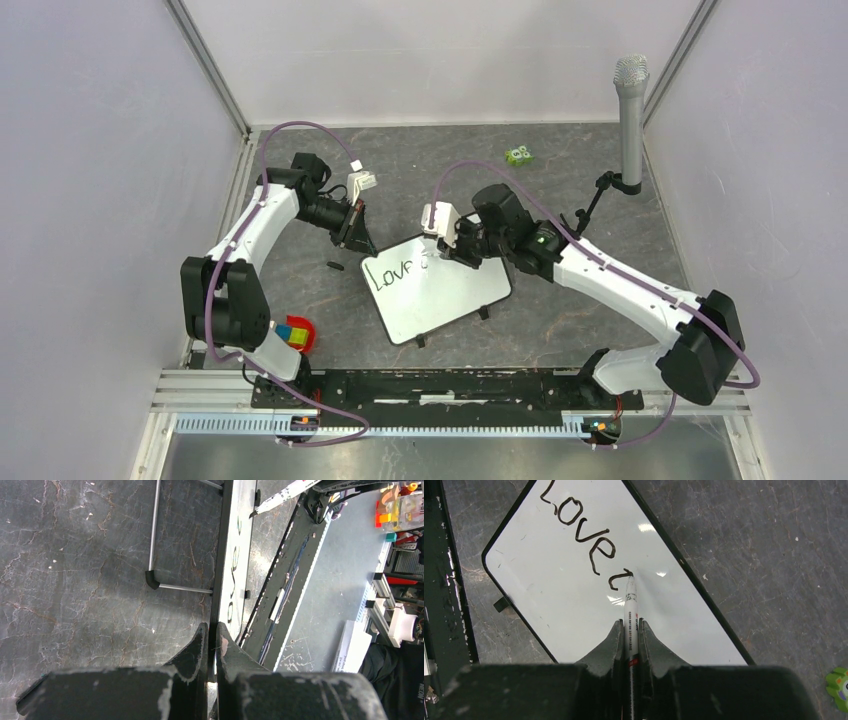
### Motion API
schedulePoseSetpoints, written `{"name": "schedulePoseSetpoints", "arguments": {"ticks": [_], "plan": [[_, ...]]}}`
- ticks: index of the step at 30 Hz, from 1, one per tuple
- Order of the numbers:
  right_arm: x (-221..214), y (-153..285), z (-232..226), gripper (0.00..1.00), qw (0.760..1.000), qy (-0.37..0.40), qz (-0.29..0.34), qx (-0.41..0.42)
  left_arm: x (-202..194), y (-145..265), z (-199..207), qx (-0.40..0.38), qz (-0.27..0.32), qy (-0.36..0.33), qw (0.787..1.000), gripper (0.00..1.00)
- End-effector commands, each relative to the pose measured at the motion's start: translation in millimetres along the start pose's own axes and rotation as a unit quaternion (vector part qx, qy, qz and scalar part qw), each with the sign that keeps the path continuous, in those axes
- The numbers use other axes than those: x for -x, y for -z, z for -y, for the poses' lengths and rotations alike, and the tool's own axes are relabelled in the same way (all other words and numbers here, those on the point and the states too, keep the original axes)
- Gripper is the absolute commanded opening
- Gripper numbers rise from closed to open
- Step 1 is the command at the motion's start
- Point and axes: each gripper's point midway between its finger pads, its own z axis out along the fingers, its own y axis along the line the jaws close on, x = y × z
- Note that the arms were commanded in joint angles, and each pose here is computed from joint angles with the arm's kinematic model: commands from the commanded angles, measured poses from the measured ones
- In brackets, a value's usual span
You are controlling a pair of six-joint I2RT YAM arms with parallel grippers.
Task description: Write a sentence on the whiteboard
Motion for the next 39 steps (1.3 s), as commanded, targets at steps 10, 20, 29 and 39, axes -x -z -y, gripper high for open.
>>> {"name": "schedulePoseSetpoints", "arguments": {"ticks": [10, 20, 29, 39], "plan": [[16.9, -12.3, 22.0, 0.00, 0.999, 0.003, 0.018, -0.028, -15.9, -2.4, 1.0, 0.008, -0.031, -0.010, 0.999, 0.02], [12.6, -1.7, 18.2, 0.00, 0.999, 0.006, 0.011, -0.032, -16.8, -2.4, -0.3, 0.010, -0.034, -0.011, 0.999, 0.02], [2.4, 14.7, 21.3, 0.00, 0.999, 0.000, 0.009, -0.045, -16.9, -1.9, 0.2, 0.012, -0.034, -0.012, 0.999, 0.02], [-8.0, 6.0, 23.9, 0.00, 0.999, -0.002, -0.004, -0.047, -16.1, -2.9, -0.2, 0.008, -0.033, -0.010, 0.999, 0.02]]}}
